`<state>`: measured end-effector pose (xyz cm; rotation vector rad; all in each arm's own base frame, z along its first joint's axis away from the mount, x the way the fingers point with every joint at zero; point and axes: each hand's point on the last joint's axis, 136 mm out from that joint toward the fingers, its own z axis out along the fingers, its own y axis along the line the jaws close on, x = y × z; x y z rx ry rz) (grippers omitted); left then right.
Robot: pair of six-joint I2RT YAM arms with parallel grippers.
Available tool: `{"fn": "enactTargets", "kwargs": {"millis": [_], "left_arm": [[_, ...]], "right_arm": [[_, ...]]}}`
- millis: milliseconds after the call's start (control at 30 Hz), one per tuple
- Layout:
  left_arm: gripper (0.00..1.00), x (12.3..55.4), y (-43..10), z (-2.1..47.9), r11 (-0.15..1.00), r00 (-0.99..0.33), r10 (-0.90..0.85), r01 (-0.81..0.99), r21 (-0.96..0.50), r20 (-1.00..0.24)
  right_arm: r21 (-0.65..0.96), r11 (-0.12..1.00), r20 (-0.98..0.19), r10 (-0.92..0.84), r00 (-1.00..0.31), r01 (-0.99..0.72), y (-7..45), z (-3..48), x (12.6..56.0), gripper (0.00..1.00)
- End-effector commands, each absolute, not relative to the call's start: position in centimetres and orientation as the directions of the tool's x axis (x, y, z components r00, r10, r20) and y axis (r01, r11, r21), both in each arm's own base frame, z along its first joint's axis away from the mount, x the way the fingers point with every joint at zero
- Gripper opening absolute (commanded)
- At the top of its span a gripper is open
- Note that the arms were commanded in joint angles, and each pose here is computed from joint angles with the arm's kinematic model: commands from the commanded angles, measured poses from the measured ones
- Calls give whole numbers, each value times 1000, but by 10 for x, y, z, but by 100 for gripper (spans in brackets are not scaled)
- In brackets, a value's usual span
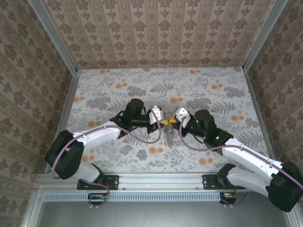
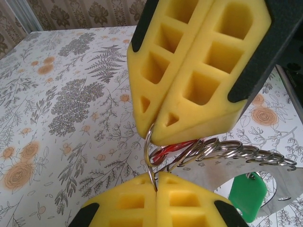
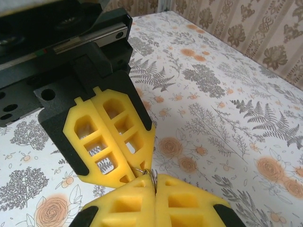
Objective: Put the keys on the keyring
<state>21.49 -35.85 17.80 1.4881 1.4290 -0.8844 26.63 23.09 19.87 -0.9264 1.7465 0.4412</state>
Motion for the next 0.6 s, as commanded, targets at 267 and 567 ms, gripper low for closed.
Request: {"fn": "enactTargets", "kwargs": {"millis": [267, 567], "left_arm": [[0, 189, -377, 201, -112, 122, 259, 989, 96, -958], [0, 186, -375, 206, -110, 137, 233, 987, 113, -963]], "right_arm": [[-272, 670, -857, -495, -143, -691, 229, 186, 286, 0], [-308, 736, -847, -501, -179, -604, 213, 186, 299, 0]]}}
